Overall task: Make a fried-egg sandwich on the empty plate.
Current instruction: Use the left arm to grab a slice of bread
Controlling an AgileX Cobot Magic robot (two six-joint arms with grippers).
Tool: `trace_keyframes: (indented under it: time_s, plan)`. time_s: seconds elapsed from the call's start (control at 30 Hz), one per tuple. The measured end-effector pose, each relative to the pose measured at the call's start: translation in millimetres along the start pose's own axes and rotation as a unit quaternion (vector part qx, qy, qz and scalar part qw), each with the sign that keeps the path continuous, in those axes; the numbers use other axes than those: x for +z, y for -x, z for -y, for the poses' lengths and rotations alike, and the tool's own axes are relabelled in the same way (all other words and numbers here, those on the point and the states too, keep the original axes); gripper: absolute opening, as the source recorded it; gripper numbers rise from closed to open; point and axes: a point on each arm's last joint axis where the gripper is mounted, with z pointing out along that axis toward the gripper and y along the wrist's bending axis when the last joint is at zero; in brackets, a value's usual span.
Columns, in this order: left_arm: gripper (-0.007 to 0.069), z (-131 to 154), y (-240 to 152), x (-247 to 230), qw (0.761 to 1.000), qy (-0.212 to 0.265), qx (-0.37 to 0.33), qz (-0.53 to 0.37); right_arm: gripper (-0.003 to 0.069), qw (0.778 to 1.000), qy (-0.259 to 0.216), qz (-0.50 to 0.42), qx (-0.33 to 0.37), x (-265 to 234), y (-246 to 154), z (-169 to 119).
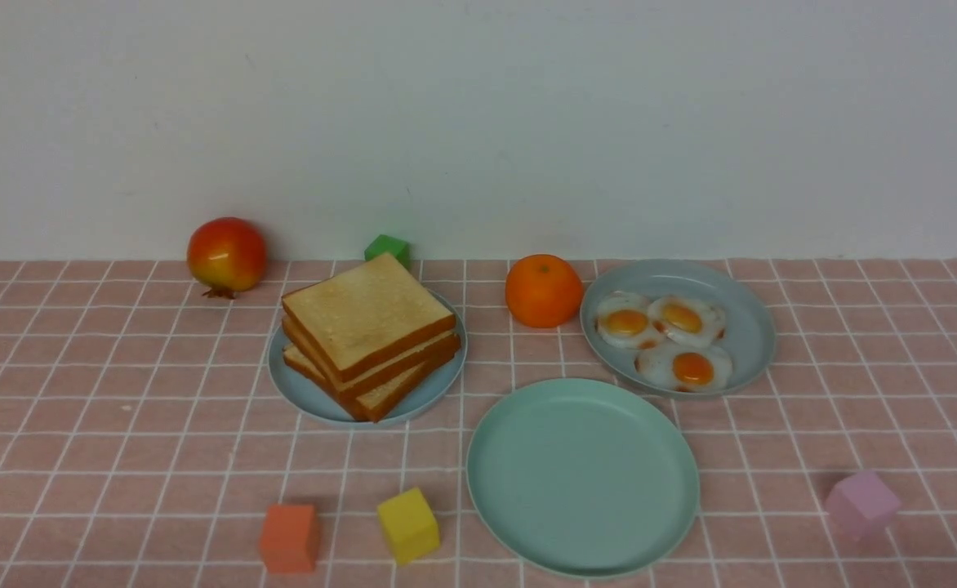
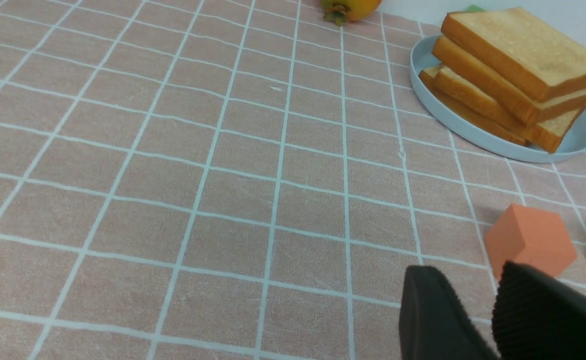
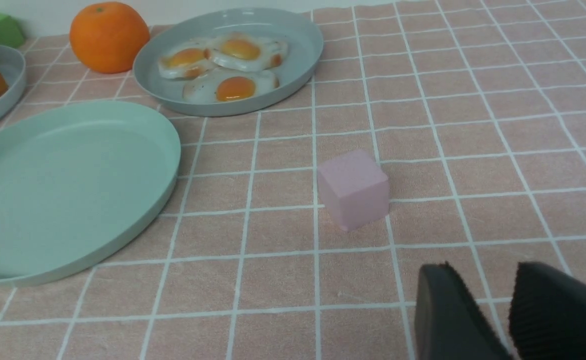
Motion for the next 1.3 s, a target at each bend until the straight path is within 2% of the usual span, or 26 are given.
trace_keyframes:
  time_s: [0.23,0.33,0.4,0.43,0.5,0.53,0.57,0.63,0.73,0.8,0.87,0.93,1.03,1.07,1.1,1.13,1.17,1.2,1.3]
  plan:
    - [0.0239,0.0,0.1,0.0,1.0,0.0,0.0,0.001,0.0239,1.0,0.0,0.0,0.0,0.0,0.0,0.0]
    - [0.0239,1.2,1.9,0.3,1.0,-0.008,-0.027,0.014,0.0239,1.0,0.0,0.0,0.0,0.0,0.0,0.0]
    - [0.0239,5.0,5.1,0.4,0.989,-0.036,-0.141,0.033,0.0239,1.0,0.0,0.0,0.0,0.0,0.0,0.0]
    - [0.0239,5.7,6.1,0.3,0.985,-0.041,-0.161,0.037,0.0239,1.0,0.0,0.0,0.0,0.0,0.0,0.0]
    - [0.0239,8.8,13.1,-0.8,0.944,-0.076,-0.317,0.062,0.0239,1.0,0.0,0.0,0.0,0.0,0.0,0.0]
    - [0.0239,8.9,13.6,-0.9,0.94,-0.078,-0.327,0.063,0.0239,1.0,0.0,0.0,0.0,0.0,0.0,0.0]
    - [0.0239,9.3,17.5,-1.7,0.909,-0.094,-0.399,0.076,0.0239,1.0,0.0,0.0,0.0,0.0,0.0,0.0]
    - [0.0239,8.0,22.2,-2.7,0.887,-0.102,-0.44,0.099,0.0239,1.0,0.0,0.0,0.0,0.0,0.0,0.0]
    - [0.0213,7.4,26.0,-4.0,0.872,-0.108,-0.463,0.113,0.0239,1.0,0.0,0.0,0.0,0.0,0.0,0.0]
    - [0.016,14.6,33.2,-8.5,0.887,-0.121,-0.435,0.098,0.0239,1.0,0.0,0.0,0.0,0.0,0.0,0.0]
    - [0.0102,24.7,44.4,-16.3,0.918,-0.135,-0.363,0.085,0.0239,1.0,0.0,0.0,0.0,0.0,0.0,0.0]
    - [0.0029,38.1,64.5,-26.1,0.953,-0.144,-0.259,0.067,0.0239,1.0,0.0,0.0,0.0,0.0,0.0,0.0]
    - [0.0013,52.8,88.2,-30.8,0.976,-0.147,-0.159,0.024,0.0239,1.0,0.0,0.0,0.0,0.0,0.0,0.0]
    - [0.0013,63.7,106.0,-24.0,0.984,-0.146,-0.096,-0.038,0.0239,1.0,0.0,0.0,0.0,0.0,0.0,0.0]
    - [0.0013,66.0,110.7,-24.8,0.984,-0.15,-0.089,-0.041,0.0239,1.0,0.0,0.0,0.0,0.0,0.0,0.0]
    - [0.0013,74.2,123.0,-15.8,0.982,-0.151,-0.052,-0.101,0.0239,1.0,0.0,0.0,0.0,0.0,0.0,0.0]
    - [0.0013,74.2,121.6,-13.2,0.981,-0.15,-0.049,-0.113,0.0239,1.0,0.0,0.0,0.0,0.0,0.0,0.0]
    - [0.0013,82.8,132.7,-3.1,0.974,-0.158,-0.014,-0.164,0.0239,1.0,0.0,0.0,0.0,0.0,0.0,0.0]
    - [0.0013,95.4,145.0,16.9,0.963,-0.17,0.024,-0.208,0.0239,1.0,0.0,0.0,0.0,0.0,0.0,0.0]
